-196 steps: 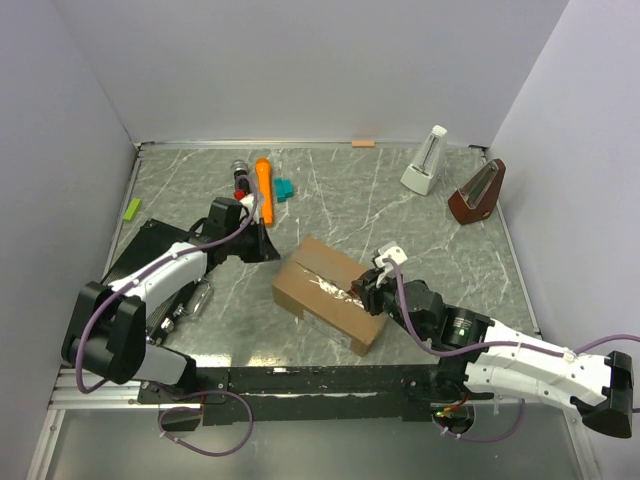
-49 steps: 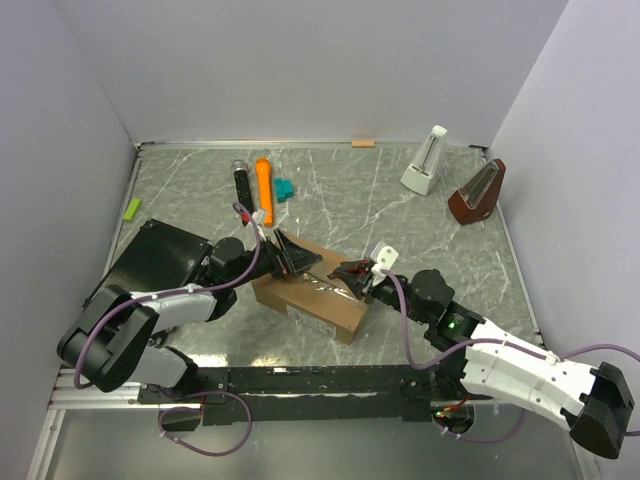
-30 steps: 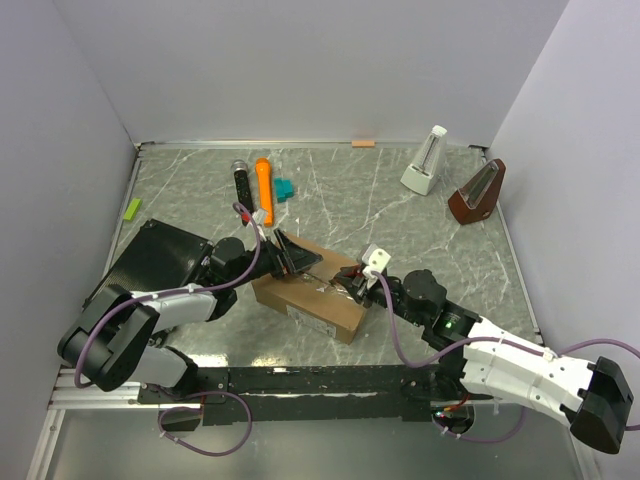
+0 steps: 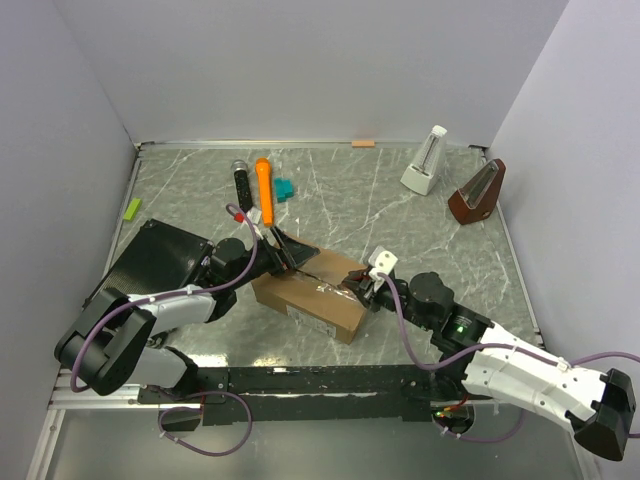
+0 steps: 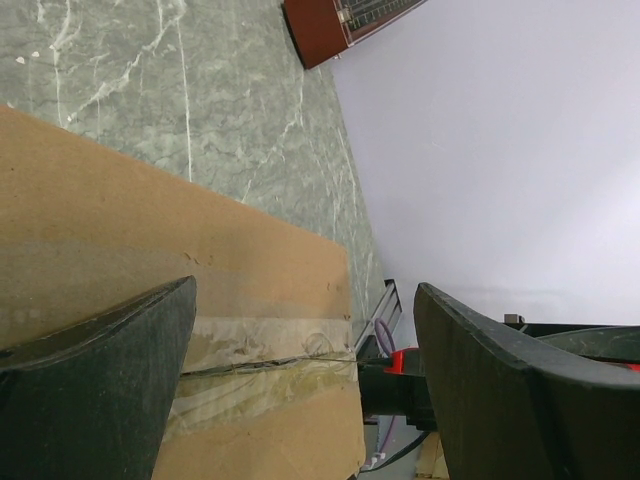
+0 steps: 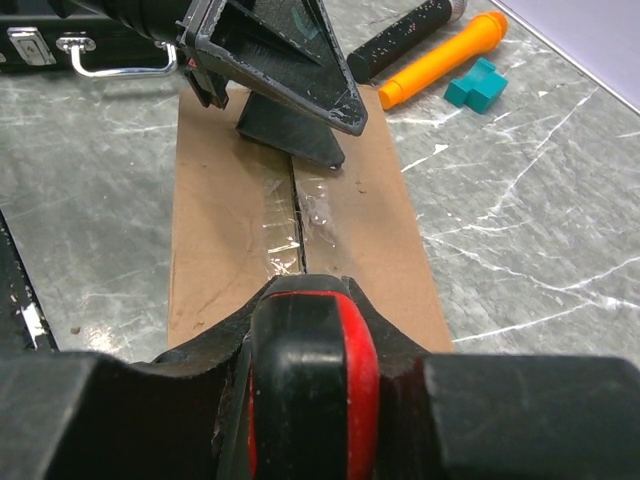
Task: Unpack the express box
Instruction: Cut the express box at the center of the board.
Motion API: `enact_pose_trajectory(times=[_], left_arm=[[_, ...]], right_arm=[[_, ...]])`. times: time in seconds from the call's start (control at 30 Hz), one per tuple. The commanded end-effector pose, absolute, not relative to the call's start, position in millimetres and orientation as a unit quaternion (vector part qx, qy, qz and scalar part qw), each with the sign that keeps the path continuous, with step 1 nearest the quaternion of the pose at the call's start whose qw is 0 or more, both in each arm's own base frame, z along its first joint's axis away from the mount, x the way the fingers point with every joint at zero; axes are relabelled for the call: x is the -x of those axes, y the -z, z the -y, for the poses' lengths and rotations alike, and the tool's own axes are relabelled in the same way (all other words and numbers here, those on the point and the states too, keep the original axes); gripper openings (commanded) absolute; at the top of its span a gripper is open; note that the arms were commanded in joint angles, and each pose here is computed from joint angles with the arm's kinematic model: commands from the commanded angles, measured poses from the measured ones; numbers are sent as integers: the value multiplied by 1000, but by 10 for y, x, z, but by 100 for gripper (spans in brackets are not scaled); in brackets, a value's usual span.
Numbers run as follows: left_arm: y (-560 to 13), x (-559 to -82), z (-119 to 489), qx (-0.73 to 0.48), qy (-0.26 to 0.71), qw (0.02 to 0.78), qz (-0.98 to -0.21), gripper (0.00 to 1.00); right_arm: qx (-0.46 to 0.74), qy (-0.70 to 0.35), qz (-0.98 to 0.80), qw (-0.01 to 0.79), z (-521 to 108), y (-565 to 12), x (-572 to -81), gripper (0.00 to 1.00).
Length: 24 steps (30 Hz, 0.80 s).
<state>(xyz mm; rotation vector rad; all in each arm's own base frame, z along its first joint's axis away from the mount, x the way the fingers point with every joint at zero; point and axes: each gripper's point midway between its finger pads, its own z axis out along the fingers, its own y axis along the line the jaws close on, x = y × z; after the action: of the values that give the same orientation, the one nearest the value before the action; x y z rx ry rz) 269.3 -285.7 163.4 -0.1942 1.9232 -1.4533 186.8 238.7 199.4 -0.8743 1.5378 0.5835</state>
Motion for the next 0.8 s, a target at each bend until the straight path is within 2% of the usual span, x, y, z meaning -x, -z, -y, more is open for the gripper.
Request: enact_pose_trajectory(times=[0.0, 0.77], left_arm=[[-1113, -2678, 2686, 107, 495, 330, -797, 94], [-1093, -2680, 2654, 115, 489, 332, -798, 94]], right_arm=[[361, -245, -667, 604, -2326, -2189, -1880, 0], [352, -202, -734, 544, -2105, -1950, -1832, 0]])
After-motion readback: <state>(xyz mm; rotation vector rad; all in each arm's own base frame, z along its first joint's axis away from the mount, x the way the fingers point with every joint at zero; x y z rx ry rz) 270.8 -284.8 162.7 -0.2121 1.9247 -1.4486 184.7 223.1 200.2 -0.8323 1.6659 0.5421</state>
